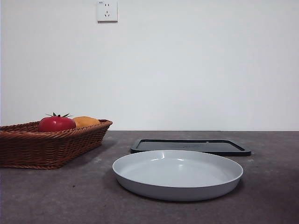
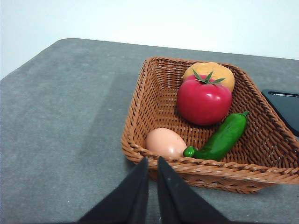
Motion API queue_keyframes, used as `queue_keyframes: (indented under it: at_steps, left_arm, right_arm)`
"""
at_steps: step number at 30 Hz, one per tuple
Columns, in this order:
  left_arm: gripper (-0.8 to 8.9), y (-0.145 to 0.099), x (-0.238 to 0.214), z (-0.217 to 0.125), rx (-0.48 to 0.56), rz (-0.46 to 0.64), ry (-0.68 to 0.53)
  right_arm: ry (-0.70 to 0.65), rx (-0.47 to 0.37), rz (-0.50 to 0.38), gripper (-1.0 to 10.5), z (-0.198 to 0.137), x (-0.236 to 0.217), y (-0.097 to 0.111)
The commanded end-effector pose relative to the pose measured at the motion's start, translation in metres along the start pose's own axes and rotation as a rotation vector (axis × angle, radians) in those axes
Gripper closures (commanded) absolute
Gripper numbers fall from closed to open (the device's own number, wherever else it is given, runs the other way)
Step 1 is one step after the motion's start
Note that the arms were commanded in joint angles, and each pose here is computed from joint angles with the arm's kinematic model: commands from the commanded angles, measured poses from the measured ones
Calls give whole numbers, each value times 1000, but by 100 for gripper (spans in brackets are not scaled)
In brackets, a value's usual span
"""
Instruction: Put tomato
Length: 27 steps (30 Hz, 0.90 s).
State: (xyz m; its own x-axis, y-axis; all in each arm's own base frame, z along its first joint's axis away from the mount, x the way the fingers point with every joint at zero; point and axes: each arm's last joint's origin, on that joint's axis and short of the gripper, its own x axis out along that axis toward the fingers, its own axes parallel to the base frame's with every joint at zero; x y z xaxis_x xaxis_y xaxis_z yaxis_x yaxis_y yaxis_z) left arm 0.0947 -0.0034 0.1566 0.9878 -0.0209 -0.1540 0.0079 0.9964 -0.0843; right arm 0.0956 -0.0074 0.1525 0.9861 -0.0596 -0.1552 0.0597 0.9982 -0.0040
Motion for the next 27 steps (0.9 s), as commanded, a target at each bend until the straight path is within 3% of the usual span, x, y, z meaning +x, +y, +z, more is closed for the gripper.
queue_keyframes:
  at_steps: [1,7,13,20,27]
  left_arm:
    - [798,1,2,-7,-3,5,24]
    - [798,1,2,-6,-18,4,17]
    - [798,-1,-1,8,-59,-4,-66]
    - [798,-2,-5,27,-129,-11,-118]
    - [798,-5,-9,58,-163,-14,-34]
  right_arm:
    - [-23,2,2,927,1,0,0]
    - [-48,57,8,929,4,0,0]
    - [-119,194,25,934,17,-3,0]
    - [-168,361,123,935,47,-15,3]
    - [-90,371,227,935,85,-21,6]
